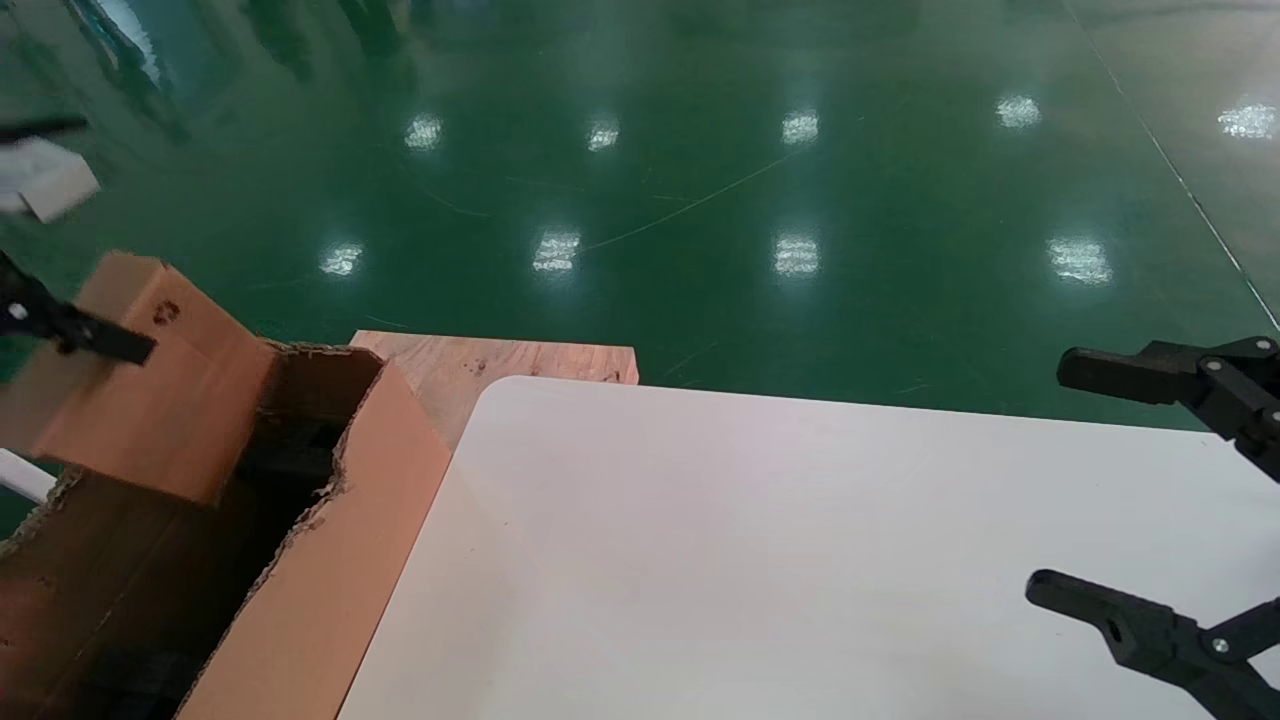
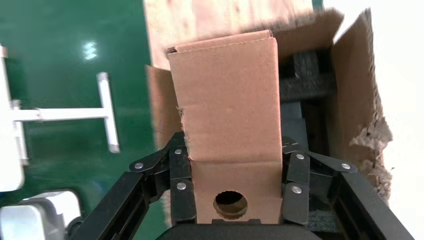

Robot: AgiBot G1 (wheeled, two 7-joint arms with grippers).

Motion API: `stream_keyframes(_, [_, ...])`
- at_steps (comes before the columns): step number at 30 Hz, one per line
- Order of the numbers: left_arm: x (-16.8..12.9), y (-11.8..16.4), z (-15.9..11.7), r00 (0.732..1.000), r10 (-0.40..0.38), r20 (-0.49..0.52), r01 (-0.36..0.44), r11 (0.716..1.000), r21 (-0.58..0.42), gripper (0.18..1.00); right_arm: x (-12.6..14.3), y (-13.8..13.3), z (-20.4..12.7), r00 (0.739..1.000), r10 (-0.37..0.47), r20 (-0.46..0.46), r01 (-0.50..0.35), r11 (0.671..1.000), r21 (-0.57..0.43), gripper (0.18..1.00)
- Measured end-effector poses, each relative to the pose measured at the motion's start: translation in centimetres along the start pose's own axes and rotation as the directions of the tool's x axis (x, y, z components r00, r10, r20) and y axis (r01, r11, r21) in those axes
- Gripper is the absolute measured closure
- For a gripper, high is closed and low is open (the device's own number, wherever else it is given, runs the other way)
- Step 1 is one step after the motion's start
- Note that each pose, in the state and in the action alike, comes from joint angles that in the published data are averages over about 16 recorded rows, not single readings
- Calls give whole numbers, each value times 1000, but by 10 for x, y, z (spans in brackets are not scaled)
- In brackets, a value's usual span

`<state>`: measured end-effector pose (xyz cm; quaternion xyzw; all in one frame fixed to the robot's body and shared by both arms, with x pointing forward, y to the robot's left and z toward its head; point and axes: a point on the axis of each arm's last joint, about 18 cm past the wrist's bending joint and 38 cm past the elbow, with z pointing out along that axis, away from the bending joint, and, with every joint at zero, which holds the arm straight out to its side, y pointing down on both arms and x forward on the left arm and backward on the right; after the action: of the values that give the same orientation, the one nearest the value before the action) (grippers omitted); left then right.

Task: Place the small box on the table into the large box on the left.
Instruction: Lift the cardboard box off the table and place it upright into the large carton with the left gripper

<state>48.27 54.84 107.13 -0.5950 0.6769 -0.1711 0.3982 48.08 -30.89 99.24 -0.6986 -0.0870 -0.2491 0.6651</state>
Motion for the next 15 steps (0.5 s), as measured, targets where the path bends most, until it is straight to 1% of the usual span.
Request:
stream_keyframes(4, [7, 12, 25, 999, -12, -35, 11, 1000, -27, 856, 0, 0, 0, 1000, 0, 0, 0, 1000, 0, 178])
stream_keyframes(7, [13, 17, 37, 998, -22, -61, 19, 999, -41, 856, 0, 0, 0, 1000, 0, 0, 0, 1000, 0, 178])
stream_keyframes(11, [19, 21, 44, 995, -36, -92, 31, 998, -53, 857, 0, 0, 0, 1000, 0, 0, 0, 1000, 0, 178])
stream_keyframes(15, [24, 22, 43, 992, -49, -114, 42, 997, -61, 857, 0, 0, 0, 1000, 0, 0, 0, 1000, 0, 178])
